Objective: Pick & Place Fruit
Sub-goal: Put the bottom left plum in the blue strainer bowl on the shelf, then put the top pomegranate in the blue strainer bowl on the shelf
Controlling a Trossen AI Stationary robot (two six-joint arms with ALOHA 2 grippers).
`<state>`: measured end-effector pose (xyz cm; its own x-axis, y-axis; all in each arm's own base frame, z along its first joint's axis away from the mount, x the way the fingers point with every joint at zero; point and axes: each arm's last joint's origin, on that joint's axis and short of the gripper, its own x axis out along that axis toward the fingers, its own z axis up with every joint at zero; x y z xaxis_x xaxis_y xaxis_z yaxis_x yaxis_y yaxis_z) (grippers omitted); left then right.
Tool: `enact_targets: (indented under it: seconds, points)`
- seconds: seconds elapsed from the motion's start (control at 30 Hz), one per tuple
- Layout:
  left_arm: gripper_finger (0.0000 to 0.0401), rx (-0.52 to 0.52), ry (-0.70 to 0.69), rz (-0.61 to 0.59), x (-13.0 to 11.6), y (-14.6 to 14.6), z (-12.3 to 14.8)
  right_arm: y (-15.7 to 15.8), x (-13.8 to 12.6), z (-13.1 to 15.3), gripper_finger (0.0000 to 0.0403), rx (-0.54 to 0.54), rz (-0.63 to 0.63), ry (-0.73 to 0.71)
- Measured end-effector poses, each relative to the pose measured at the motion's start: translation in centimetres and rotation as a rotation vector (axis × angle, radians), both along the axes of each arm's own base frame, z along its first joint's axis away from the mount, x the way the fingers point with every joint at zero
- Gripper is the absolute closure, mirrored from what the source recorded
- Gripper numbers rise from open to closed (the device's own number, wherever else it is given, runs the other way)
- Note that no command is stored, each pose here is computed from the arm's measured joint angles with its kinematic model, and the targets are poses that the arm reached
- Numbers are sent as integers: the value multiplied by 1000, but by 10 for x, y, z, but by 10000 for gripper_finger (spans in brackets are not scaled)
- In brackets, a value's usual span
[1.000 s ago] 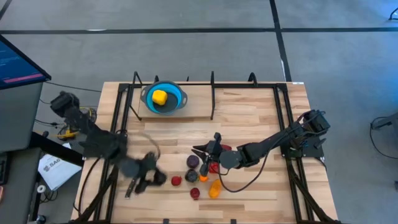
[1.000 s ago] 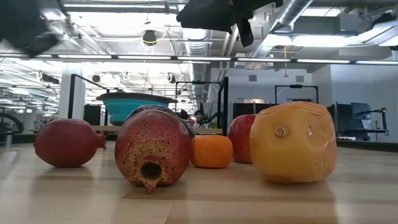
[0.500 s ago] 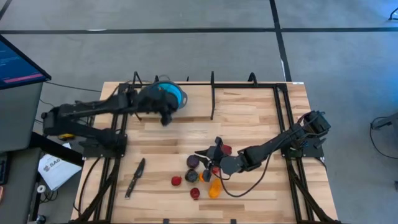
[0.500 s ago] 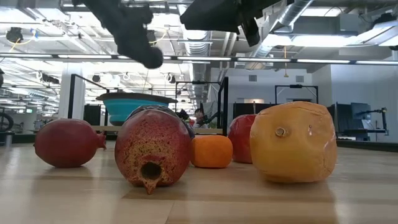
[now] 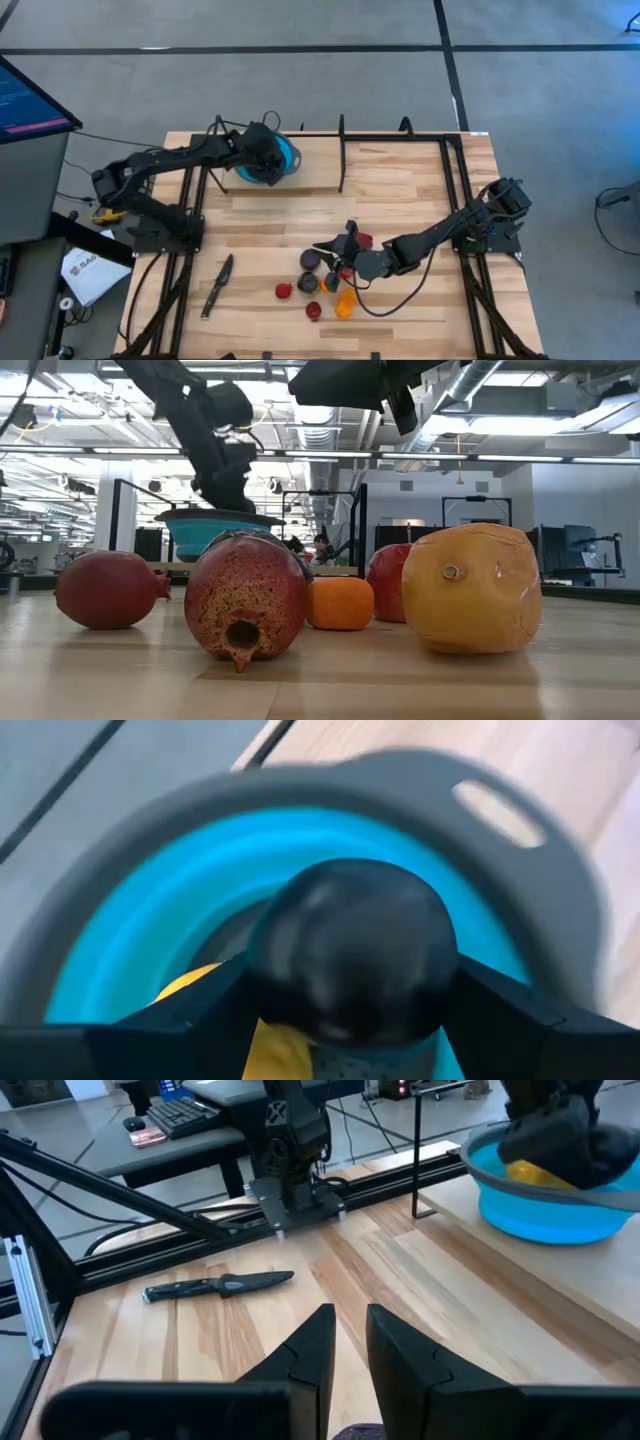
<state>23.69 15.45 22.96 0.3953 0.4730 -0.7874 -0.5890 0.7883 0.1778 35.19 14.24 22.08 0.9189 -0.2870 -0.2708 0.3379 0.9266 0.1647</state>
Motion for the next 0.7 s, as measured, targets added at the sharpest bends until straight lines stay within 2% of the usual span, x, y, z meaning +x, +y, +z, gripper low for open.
enact_targets:
  seconds: [0.3, 0.7]
  points:
    - [127, 11, -27, 66, 7, 20, -14, -1, 1, 0, 347, 7, -6, -3]
    - [103, 7, -44, 85, 7, 20, -15, -1, 1, 2, 347, 17, -6, -24]
